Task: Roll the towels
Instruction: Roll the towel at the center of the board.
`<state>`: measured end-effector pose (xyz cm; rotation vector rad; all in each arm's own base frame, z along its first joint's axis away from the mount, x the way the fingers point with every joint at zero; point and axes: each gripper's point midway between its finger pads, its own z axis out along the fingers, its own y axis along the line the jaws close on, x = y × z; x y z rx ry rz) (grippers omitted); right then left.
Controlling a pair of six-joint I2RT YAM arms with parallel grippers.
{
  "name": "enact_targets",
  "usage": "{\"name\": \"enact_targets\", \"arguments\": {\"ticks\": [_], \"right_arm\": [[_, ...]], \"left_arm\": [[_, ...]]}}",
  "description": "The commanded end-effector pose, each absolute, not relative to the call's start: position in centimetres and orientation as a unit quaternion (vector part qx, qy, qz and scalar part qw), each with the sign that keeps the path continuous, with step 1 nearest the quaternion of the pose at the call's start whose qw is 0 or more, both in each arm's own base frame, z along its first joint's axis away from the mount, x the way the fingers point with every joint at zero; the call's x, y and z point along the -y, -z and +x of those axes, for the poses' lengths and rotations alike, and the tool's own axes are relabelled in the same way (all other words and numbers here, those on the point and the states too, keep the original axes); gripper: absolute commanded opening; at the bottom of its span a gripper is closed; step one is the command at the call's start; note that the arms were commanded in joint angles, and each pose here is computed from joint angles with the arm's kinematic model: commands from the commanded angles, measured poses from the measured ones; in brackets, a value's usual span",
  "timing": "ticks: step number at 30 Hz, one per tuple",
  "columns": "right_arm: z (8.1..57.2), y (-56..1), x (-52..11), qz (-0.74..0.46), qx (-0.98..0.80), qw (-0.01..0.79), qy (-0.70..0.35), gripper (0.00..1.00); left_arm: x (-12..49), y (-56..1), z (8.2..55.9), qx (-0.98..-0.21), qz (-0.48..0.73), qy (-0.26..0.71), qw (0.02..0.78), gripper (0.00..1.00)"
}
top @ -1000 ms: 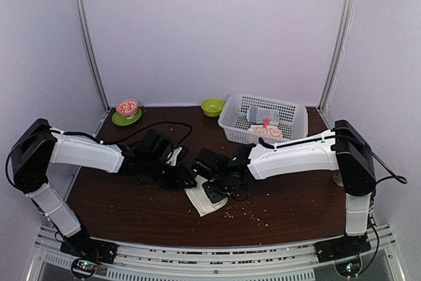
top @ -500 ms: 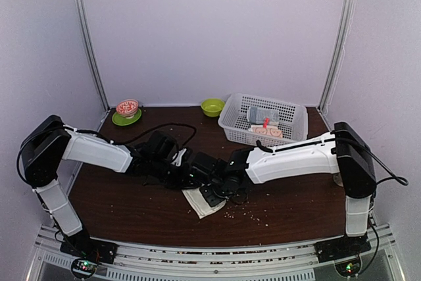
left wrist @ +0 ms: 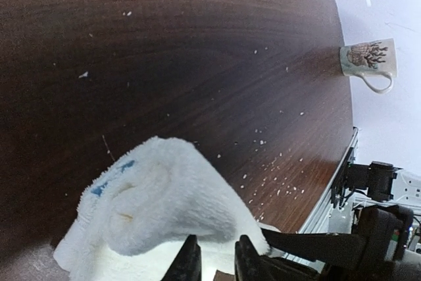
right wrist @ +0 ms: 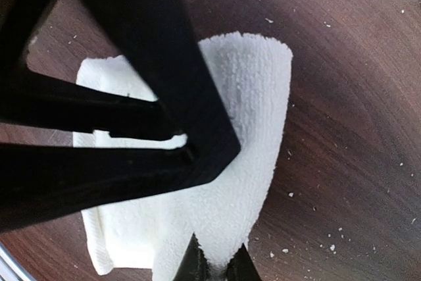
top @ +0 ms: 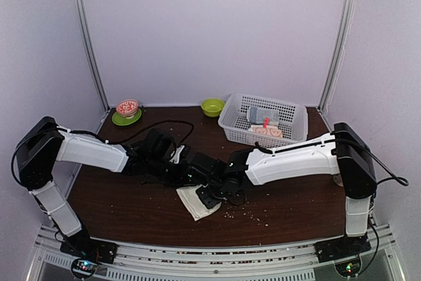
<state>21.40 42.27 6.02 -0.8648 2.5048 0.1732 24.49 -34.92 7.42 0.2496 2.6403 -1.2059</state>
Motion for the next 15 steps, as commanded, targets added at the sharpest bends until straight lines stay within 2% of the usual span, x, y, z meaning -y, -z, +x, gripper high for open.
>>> {"name": "enact_targets", "arguments": {"ticks": [1, 6, 15], "right_arm": [[22.2, -6.9, -41.8, -0.301, -0.915, 0.264, -0.038, 0.0], [22.9, -7.5, -40.7, -0.294, -0.915, 0.277, 0.001, 0.0], [21.9, -7.4, -42.1, -0.299, -0.914, 0.271, -0.039, 0.0]], "left_arm": [[35.5, -11.0, 25.3, -0.876, 0.093, 0.447, 0.153, 0.2], [36.0, -12.4, 25.3, -0.862, 0.1, 0.47, 0.161, 0.22], [38.2, -12.1, 25.6, -0.836, 0.101, 0.521, 0.142, 0.27]]}}
